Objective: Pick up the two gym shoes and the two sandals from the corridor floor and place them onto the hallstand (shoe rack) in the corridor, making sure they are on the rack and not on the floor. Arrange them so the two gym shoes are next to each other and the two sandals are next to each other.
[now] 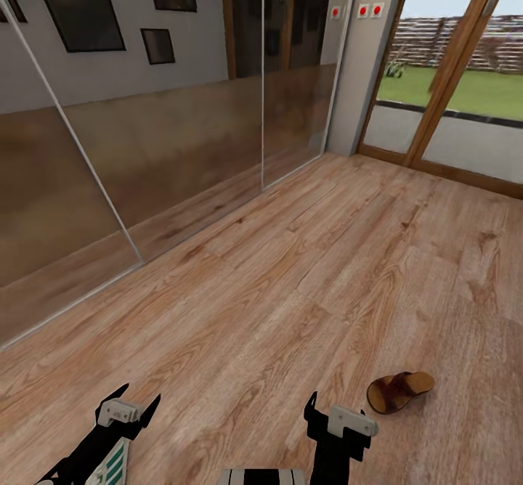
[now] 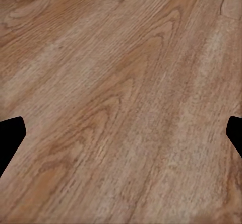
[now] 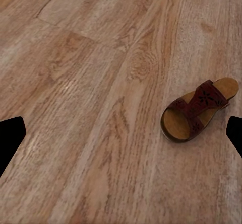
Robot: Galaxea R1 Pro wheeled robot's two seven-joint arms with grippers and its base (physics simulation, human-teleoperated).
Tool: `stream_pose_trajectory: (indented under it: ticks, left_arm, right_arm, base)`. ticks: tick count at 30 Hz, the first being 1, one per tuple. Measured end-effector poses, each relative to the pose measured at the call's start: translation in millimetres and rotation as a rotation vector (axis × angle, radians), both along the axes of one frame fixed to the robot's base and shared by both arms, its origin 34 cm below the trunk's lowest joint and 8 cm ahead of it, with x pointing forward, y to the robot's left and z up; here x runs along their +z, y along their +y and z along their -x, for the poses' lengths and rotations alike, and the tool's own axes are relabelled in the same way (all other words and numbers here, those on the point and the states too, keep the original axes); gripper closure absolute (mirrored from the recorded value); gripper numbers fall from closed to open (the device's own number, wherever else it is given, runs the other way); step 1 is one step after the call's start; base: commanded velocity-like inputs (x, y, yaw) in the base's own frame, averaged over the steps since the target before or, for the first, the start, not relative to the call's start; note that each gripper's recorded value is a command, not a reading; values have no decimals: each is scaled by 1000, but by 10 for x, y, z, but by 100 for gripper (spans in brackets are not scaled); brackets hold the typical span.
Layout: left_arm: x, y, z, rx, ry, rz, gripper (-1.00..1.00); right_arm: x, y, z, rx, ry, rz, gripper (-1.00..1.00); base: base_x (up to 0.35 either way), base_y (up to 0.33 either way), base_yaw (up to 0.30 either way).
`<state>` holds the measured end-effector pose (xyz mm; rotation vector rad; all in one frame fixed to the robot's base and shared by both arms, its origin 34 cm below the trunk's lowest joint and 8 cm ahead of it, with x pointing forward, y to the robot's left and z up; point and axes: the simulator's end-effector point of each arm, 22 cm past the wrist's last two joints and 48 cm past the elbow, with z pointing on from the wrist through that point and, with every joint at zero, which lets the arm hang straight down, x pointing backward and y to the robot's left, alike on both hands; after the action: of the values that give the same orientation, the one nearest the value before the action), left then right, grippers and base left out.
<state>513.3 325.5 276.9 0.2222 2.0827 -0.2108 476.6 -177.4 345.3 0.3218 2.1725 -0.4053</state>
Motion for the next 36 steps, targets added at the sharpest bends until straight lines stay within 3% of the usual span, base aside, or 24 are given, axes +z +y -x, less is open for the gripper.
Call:
stream_pose_trajectory:
  ticks: [14, 36]
  left_arm:
    - [-1, -9, 1, -1, 0, 1, -100]
    - [-1, -1, 2, 0, 1, 0, -100]
  right_arm:
    - [1, 0, 0, 0, 0, 0, -100]
    - [2, 0, 0, 0, 0, 0, -100]
  base:
    - [13, 0, 4]
    - [121, 0, 0]
